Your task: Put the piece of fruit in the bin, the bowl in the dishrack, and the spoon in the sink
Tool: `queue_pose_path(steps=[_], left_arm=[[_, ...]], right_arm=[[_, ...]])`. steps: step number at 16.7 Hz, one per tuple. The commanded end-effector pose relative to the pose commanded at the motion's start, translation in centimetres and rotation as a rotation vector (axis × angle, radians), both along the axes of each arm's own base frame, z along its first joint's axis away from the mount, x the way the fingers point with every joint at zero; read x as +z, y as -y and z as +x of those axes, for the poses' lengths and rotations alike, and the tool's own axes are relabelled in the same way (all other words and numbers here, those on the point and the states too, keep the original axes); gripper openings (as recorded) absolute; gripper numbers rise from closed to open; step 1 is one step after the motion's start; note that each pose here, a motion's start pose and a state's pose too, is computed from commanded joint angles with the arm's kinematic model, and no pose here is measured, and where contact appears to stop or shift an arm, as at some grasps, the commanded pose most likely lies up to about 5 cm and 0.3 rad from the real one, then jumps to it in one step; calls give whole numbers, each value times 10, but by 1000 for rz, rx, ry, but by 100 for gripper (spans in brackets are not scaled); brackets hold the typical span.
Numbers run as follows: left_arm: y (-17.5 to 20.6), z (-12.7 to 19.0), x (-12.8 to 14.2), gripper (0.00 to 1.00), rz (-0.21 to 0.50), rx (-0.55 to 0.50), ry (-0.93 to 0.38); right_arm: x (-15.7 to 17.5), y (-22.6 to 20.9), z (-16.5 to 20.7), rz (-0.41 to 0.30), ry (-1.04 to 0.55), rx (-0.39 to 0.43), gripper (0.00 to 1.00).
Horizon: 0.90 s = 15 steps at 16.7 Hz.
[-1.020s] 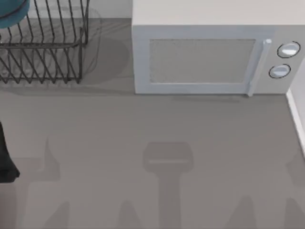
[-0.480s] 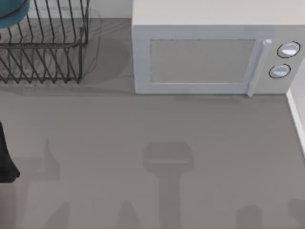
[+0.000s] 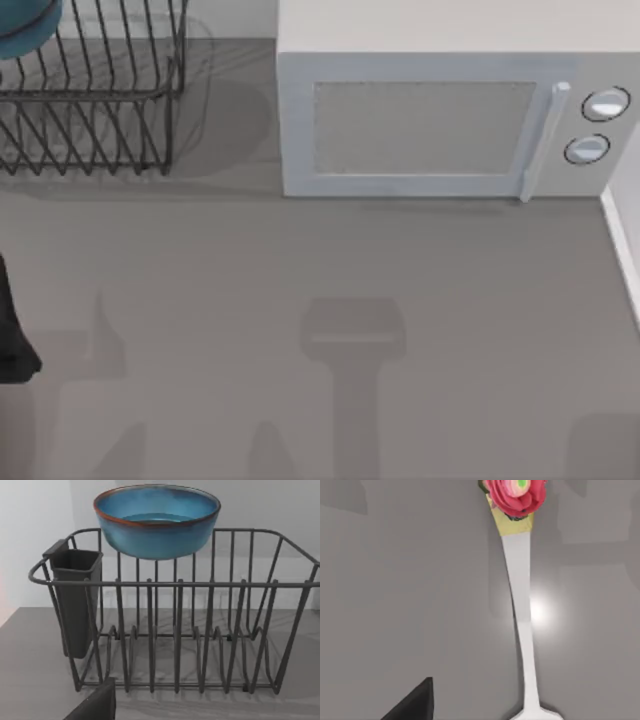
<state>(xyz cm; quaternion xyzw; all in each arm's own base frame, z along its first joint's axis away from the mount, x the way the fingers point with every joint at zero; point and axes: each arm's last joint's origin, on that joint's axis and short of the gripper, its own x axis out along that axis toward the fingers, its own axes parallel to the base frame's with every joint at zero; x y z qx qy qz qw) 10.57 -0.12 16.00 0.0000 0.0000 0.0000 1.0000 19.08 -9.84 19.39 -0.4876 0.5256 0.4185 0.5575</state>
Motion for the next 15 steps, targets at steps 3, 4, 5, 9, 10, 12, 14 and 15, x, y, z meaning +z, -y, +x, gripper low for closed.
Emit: queue_pose_path(steps=[3,4,5,9,10,12,14,15], left_arm=[[0,0,0,100,0,0,0],[0,0,0,100,0,0,0],[0,0,0,100,0,0,0],[0,0,0,100,0,0,0],[0,0,0,100,0,0,0],[0,0,0,100,0,0,0],[0,0,0,100,0,0,0],[0,0,0,100,0,0,0]], right_arm=[[-1,13,8,31,-76,100,100],[-1,16,9,39,-89,118,100],[-1,17,10,43,-97,128,100],[-1,18,11,45,-99,133,100],[-1,17,11,44,-97,136,100],[-5,17,11,45,-99,134,100],[-19,18,13,47,-102,132,100],[-29,19,14,47,-102,132,100]])
